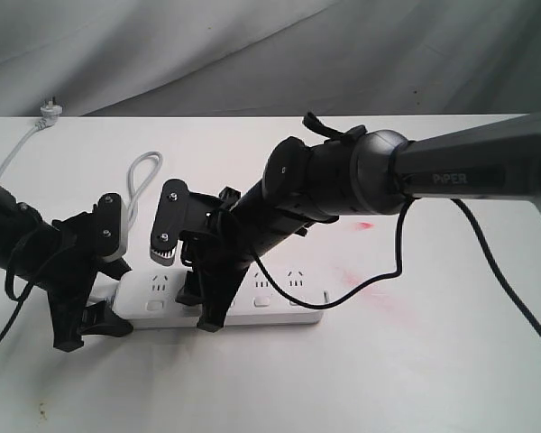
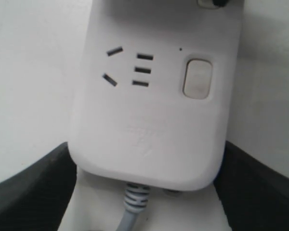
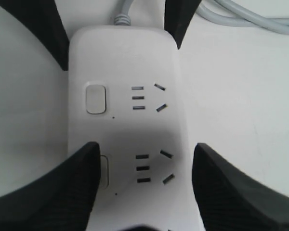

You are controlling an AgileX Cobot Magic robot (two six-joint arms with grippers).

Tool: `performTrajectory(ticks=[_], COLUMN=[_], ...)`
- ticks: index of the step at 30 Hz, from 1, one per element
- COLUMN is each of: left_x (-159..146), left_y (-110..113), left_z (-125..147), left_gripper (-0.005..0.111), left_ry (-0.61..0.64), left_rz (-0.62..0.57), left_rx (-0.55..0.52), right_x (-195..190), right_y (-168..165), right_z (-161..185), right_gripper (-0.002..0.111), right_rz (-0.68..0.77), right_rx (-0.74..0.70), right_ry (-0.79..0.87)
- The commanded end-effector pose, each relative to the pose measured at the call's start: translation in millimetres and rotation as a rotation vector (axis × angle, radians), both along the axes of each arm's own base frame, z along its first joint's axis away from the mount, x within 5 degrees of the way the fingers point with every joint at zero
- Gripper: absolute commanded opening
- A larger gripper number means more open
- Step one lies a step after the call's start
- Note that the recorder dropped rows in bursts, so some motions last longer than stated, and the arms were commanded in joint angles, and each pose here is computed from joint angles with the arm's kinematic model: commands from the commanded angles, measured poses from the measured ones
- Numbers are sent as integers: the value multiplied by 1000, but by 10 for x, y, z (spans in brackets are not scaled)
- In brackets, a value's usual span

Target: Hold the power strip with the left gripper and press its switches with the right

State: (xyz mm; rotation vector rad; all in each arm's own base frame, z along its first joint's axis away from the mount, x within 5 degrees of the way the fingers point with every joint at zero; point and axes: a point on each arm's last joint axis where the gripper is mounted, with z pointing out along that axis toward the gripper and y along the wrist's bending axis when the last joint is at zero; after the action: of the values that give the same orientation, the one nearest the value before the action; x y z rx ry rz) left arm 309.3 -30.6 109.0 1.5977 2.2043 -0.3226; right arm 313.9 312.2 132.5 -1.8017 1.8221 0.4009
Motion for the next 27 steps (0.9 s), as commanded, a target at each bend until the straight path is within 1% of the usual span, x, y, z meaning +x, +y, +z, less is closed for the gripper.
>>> performTrajectory(ticks=[1, 8, 16, 27], left_x=[25, 25, 25, 25], left_y=[9, 9, 9, 9], left_z=[14, 14, 14, 14], left_gripper=[48, 48, 48, 48], left_ry=[-12, -12, -12, -12], left_rz=[17, 17, 17, 17], left_rx=[-2, -2, -2, -2], right_x=[-11, 5, -1, -12], right_y=[-9, -14, -15, -22], right_z=[-18, -15, -197, -274], right_gripper=[53, 53, 53, 53], right_rz=[18, 10, 14, 27], right_rx=[-18, -16, -44, -63], right_ry=[-12, -22, 15, 30])
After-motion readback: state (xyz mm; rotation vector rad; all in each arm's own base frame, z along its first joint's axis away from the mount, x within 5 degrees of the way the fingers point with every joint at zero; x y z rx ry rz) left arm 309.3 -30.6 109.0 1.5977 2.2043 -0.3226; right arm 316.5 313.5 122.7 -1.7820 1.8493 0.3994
